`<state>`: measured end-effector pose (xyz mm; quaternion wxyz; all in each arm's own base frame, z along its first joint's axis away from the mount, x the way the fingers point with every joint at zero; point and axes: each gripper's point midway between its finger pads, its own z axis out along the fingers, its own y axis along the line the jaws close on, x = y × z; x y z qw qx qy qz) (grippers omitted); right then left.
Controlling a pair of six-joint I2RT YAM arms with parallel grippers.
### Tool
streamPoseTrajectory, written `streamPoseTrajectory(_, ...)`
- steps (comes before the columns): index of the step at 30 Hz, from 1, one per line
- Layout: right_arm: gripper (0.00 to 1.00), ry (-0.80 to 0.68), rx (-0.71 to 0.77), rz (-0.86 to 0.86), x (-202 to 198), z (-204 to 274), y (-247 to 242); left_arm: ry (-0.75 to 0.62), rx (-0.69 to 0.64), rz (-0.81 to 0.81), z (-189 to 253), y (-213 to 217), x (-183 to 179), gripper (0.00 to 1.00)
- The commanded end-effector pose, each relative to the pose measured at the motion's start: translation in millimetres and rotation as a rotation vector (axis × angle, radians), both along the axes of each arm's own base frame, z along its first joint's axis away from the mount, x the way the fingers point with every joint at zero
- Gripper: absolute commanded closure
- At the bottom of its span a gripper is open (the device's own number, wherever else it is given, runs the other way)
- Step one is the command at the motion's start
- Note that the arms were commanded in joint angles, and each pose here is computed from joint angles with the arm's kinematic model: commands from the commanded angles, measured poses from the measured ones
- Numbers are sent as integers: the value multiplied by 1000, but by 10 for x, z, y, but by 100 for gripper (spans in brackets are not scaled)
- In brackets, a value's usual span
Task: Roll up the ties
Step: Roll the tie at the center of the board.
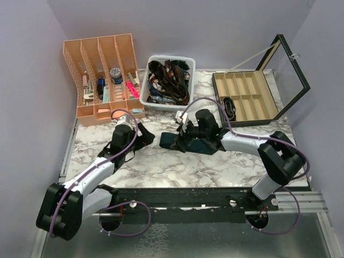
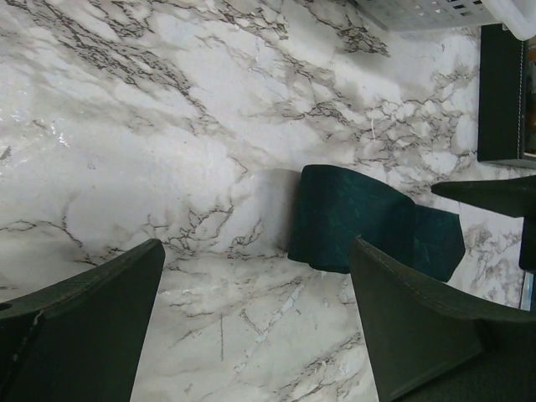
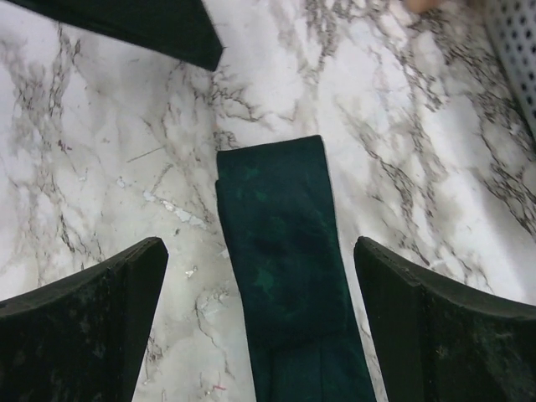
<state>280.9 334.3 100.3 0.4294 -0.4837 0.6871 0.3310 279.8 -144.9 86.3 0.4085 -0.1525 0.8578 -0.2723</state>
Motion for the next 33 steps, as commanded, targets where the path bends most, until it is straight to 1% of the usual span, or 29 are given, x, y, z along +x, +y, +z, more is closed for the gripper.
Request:
streamPoseTrajectory(1,0,-154,-23,67,84,3,189,15,13,32,-35,106,-12,8)
streamPoseTrajectory(4,0,-182,-48,62,131,-54,278,11,7,24,-26,105,-6,8)
streamPoseTrajectory(9,0,-163,-88,95,95,-246,342,16,16,18,-45,144,-3,8)
streamPoseTrajectory(14,0,-157,-134,88,159,-401,345,24,9,9,-73,157,9,8)
streamPoseTrajectory(20,0,-108,-202,179,71,-643,390,37,5,5,-124,182,0,8)
streamPoseTrajectory(24,8,-64,-230,195,26,-799,406,36,2,5,-127,197,1,8)
streamPoseTrajectory(29,15,-21,-267,186,46,-984,402,37,5,6,-132,227,-15,8)
streamPoseTrajectory(33,32,1,-257,214,-18,-1033,432,35,12,13,-122,269,-24,8)
